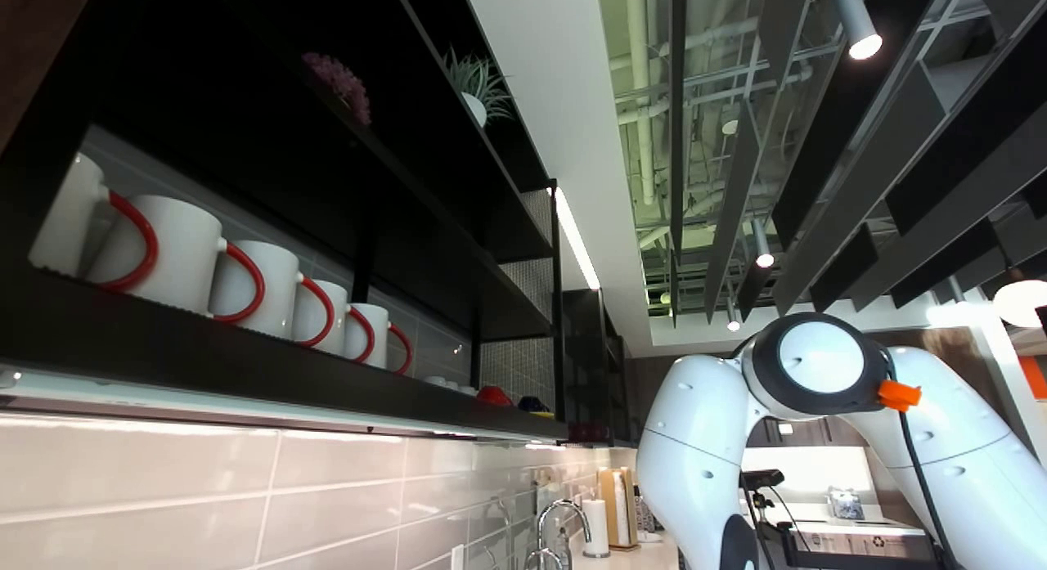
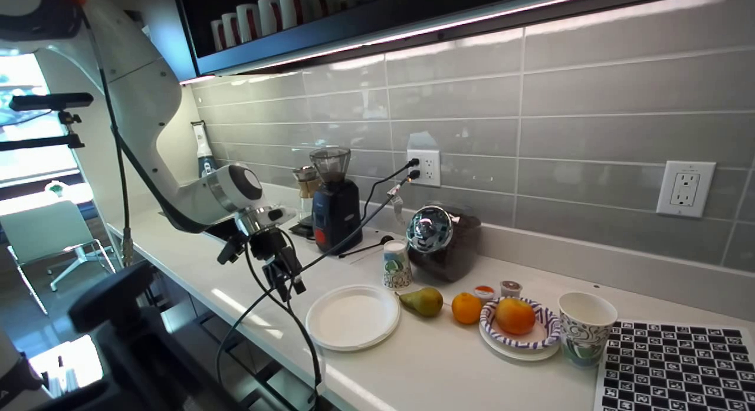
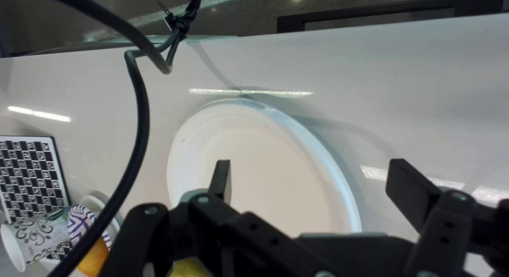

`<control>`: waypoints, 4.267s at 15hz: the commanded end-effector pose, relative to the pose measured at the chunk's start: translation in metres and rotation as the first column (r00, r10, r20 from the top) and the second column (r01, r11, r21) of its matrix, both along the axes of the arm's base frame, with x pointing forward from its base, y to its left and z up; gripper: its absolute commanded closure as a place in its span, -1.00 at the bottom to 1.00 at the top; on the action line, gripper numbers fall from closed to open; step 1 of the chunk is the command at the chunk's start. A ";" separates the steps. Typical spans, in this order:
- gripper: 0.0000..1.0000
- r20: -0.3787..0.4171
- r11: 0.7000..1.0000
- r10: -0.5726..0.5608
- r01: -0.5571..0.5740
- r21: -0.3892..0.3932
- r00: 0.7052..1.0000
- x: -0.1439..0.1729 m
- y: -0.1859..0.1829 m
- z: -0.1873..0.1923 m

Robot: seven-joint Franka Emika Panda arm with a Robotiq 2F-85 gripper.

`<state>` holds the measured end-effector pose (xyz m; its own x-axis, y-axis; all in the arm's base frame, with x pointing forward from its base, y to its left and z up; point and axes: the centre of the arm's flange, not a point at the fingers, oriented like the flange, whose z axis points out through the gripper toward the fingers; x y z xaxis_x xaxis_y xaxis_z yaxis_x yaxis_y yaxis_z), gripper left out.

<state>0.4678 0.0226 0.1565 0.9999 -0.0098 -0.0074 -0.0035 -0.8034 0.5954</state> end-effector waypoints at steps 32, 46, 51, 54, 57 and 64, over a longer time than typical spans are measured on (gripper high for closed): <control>0.43 -0.115 0.942 0.194 -0.218 -0.254 0.974 0.039 0.001 -0.085; 1.00 -0.057 0.960 0.083 -0.095 -0.265 0.995 0.028 0.010 -0.060; 0.99 -0.023 0.947 0.041 -0.046 -0.319 0.999 0.022 0.019 -0.036; 0.98 0.016 0.923 0.011 -0.004 -0.384 1.000 0.010 0.029 -0.015; 0.98 0.077 0.884 0.005 0.032 -0.467 0.997 -0.004 0.043 0.014; 0.93 0.153 0.832 0.075 0.023 -0.555 0.985 -0.016 0.080 0.053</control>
<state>0.4521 0.1030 0.2094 0.9862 0.0630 0.1532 -0.1229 -0.3413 0.9319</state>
